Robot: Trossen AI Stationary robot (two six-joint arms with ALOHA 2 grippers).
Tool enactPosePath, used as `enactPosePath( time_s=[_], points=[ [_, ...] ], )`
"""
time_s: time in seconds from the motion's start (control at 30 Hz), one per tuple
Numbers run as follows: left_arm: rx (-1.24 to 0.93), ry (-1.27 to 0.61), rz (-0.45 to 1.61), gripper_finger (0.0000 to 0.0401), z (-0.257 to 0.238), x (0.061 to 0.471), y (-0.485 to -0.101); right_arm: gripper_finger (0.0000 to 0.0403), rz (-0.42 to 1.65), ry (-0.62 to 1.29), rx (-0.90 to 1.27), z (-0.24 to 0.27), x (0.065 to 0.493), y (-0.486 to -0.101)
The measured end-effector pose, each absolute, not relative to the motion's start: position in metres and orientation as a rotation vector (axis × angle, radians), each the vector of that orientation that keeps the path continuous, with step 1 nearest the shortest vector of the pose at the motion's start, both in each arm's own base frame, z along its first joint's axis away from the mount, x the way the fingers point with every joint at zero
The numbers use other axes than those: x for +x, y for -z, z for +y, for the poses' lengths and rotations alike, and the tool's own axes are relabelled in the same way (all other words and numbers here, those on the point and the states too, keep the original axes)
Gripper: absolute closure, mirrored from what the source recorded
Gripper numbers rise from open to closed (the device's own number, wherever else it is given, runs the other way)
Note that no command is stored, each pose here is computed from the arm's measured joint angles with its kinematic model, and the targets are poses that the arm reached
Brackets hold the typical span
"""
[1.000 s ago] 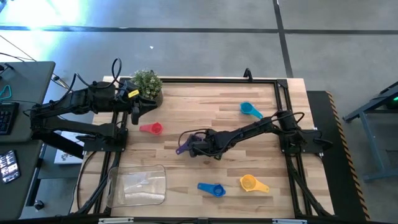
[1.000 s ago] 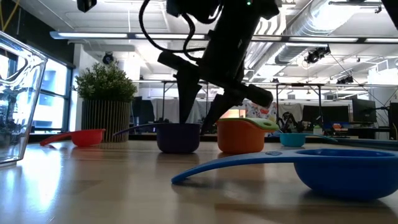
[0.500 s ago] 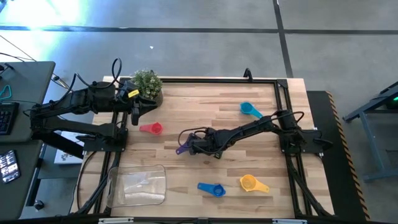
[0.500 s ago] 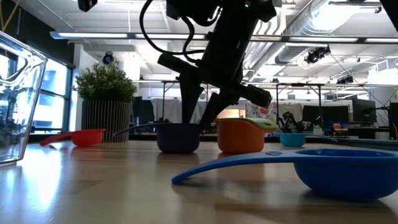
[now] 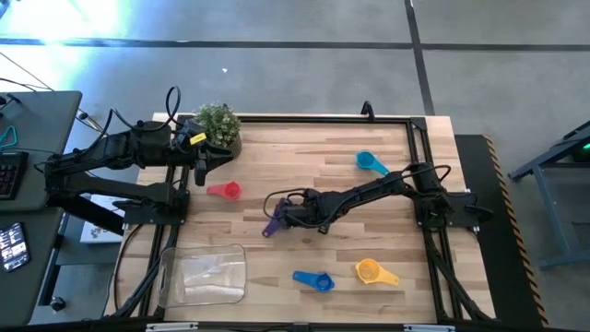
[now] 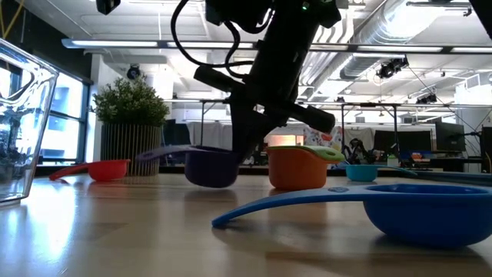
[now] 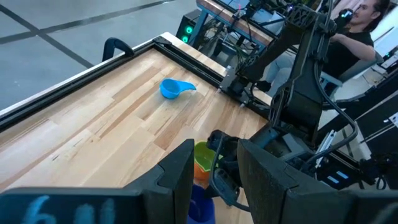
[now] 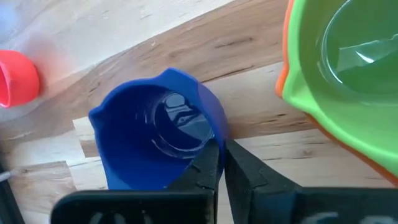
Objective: Nest measuring cups in basket
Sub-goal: Stack the violet measuring cup on top of the green measuring cup
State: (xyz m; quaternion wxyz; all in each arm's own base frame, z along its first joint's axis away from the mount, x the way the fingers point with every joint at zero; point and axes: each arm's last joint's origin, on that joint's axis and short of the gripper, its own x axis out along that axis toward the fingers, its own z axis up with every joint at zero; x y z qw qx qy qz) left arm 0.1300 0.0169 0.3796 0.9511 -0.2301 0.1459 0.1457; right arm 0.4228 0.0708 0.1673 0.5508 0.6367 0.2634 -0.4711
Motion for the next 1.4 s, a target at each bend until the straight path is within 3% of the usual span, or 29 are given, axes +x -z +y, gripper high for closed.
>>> enactPosePath(
  time_s=[0.3, 1.0, 1.4],
  points=[
    [-0.468, -0.296, 0.297, 0.0286, 0.017, 0.13, -0.38, 0.0401, 0.666, 1.04, 1.423, 0.071, 0.427, -0.175],
    [-0.484, -0.221, 0.314, 0.0286, 0.015, 0.13, -0.38, 0.0402, 0.969, 0.651, 0.92, 0.026, 0.442, -0.263],
    [-0.484, -0.222, 0.312, 0.0286, 0.015, 0.131, -0.38, 0.0403, 1.193, 0.706, 0.572, 0.0, 0.405, -0.332]
  ],
)
